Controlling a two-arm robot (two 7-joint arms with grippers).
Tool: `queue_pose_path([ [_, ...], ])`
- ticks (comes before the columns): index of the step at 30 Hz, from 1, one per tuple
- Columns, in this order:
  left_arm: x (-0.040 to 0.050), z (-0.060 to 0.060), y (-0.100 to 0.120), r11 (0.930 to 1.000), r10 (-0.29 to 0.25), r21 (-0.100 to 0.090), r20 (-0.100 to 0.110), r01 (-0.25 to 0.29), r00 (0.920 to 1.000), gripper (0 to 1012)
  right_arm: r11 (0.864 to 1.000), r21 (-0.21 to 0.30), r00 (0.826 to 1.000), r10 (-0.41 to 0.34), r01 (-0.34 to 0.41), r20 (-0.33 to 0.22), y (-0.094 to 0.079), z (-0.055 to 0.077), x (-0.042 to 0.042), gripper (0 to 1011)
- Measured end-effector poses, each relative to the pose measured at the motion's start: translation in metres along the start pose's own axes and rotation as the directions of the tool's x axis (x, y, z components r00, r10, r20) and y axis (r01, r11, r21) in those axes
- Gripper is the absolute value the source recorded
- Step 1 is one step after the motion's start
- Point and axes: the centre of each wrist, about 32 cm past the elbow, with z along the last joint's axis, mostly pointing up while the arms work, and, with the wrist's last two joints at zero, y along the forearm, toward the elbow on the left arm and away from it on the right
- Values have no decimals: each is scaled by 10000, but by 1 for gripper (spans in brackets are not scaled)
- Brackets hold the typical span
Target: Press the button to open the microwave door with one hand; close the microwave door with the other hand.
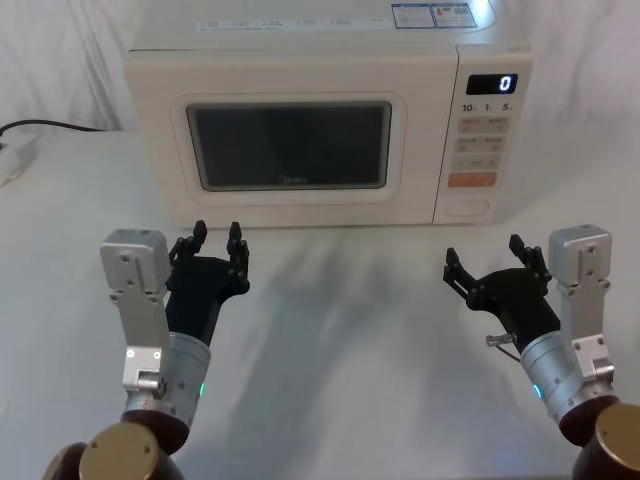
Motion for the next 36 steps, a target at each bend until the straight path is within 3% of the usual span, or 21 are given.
queue_pose_path([
  [16, 0, 0, 0, 10000, -1, 0, 1, 1, 10000, 925, 10000, 0, 10000, 0, 0, 0, 0, 0, 0, 1002],
  [20, 0, 0, 0, 10000, 0, 0, 0, 0, 10000, 1001, 10000, 0, 10000, 0, 0, 0, 0, 0, 0, 1002],
  [36, 0, 0, 0, 10000, -1, 0, 0, 1, 10000, 1001, 10000, 0, 10000, 0, 0, 0, 0, 0, 0, 1002],
])
